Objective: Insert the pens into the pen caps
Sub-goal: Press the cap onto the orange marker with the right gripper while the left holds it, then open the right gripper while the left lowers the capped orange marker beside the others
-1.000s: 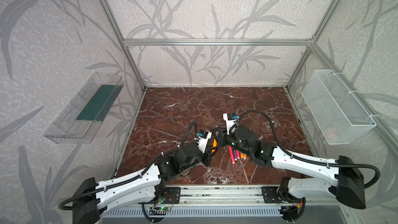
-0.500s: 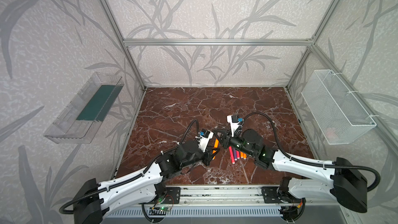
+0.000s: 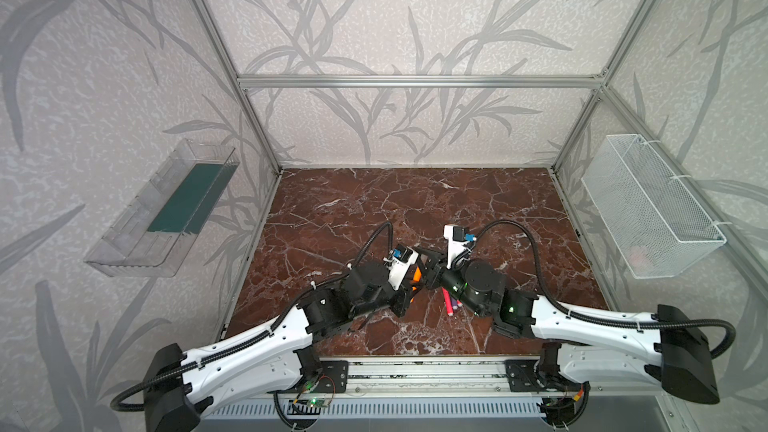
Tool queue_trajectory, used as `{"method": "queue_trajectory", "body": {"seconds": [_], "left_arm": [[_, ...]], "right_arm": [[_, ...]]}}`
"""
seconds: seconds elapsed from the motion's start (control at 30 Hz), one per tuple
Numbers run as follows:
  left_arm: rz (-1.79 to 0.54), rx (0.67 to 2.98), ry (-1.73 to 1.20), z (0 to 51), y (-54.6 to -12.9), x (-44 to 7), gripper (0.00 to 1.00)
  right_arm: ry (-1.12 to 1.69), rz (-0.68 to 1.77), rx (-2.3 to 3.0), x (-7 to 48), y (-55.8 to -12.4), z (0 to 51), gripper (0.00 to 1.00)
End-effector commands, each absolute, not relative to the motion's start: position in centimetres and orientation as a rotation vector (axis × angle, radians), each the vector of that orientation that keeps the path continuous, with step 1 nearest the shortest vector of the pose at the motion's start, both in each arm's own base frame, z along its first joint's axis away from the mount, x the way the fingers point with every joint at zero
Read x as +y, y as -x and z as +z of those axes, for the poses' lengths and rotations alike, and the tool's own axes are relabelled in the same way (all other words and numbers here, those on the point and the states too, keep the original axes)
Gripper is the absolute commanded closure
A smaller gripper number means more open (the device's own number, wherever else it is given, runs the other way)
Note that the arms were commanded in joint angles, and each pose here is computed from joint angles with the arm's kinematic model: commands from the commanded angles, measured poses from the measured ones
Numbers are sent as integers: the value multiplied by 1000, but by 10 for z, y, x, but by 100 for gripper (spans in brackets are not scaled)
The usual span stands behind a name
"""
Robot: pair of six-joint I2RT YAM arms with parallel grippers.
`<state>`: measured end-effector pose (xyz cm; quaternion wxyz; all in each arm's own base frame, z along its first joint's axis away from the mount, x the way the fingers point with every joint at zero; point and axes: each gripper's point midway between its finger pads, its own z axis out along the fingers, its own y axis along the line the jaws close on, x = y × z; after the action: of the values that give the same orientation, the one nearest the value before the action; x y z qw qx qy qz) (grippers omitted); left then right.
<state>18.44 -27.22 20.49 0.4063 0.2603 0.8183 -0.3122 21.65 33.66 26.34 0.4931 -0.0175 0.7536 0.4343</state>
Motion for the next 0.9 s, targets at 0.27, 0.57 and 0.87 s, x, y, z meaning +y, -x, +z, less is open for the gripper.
{"method": "queue_trajectory", "body": {"seconds": [0.27, 0.57, 0.87], "left_arm": [[-856, 1800, -227, 296, -248, -234, 100], [-826, 1798, -202, 294, -255, -223, 100], [-649, 1811, -117, 285, -270, -203, 100]], "right_arm": [[402, 1123, 1885, 347, -151, 188, 100], [380, 1042, 1989, 340, -145, 175, 100], [230, 865, 2180, 354, -147, 142, 100]]}}
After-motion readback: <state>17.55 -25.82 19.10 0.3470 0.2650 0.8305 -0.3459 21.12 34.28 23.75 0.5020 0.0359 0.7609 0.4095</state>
